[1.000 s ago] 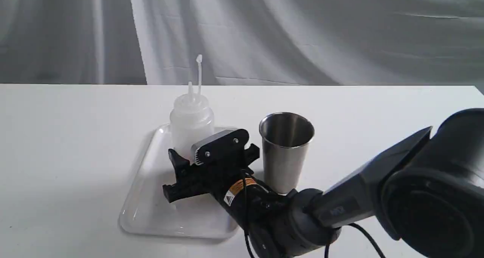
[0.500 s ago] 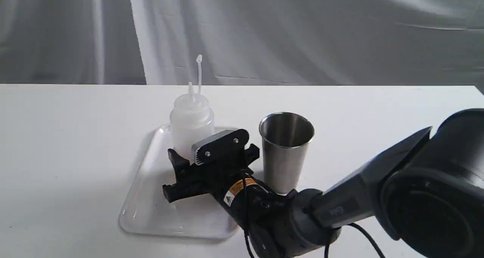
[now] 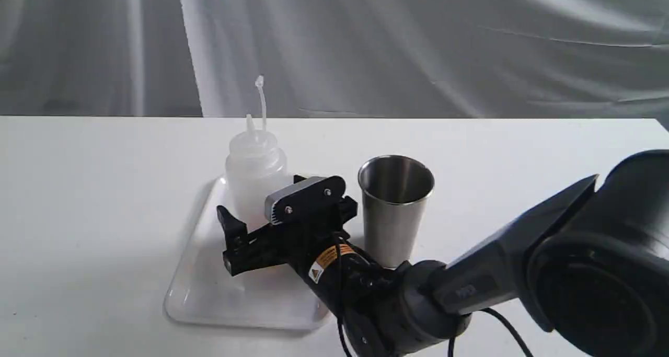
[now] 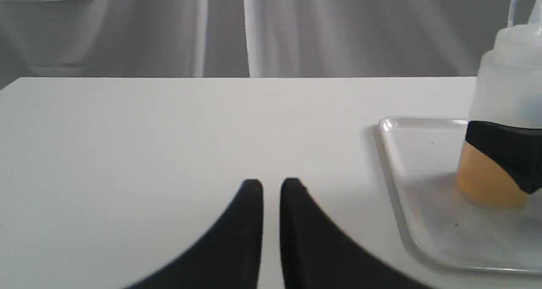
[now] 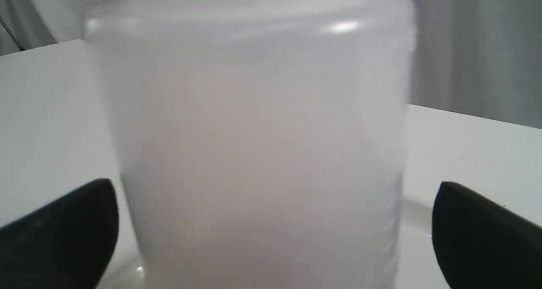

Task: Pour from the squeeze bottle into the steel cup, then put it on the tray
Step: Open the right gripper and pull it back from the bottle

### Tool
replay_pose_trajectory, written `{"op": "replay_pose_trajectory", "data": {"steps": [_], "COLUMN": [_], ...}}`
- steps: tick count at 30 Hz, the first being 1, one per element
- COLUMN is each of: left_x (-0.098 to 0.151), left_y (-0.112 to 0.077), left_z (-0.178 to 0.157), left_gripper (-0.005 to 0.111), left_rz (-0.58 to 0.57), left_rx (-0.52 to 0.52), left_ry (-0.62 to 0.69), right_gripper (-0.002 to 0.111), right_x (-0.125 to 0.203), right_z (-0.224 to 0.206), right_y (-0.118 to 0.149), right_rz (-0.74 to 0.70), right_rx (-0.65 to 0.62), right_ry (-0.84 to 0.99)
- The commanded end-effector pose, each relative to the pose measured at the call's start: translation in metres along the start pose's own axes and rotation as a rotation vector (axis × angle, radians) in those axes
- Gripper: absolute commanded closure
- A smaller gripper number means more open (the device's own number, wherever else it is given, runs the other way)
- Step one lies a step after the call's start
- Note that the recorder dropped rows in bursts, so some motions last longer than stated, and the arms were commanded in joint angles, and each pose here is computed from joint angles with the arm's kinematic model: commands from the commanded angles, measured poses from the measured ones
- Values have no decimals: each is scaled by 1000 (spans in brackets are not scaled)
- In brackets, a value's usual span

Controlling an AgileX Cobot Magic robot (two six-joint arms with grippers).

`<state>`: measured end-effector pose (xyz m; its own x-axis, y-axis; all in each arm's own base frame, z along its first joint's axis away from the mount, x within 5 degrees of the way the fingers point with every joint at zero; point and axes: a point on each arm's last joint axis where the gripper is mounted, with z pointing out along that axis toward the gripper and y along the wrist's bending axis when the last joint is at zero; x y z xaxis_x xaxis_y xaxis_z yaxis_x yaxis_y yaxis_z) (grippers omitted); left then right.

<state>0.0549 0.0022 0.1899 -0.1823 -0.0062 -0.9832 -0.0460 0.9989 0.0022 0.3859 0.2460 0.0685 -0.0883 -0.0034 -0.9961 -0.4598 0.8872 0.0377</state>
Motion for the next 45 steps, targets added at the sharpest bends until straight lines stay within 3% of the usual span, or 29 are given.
{"op": "replay_pose_trajectory", "data": {"steps": [1,26,45], "left_x": [1,1,1], "left_y": [0,0,0], "left_z": [0,0,0], "left_gripper": [98,98,98], "left_rz": [-2,-2,-5], "left_rx": [2,2,2], "left_ry": [-5,-5,-5], "right_gripper": [3,3,3], "right_x": [-5,-29,-79], "right_z": [1,-40,-108], "right_y": [-2,-1,21], "right_rz": [0,-49,-132], "right_rx": [-3,-22,-201], "right_ry": [-24,6,-32]}}
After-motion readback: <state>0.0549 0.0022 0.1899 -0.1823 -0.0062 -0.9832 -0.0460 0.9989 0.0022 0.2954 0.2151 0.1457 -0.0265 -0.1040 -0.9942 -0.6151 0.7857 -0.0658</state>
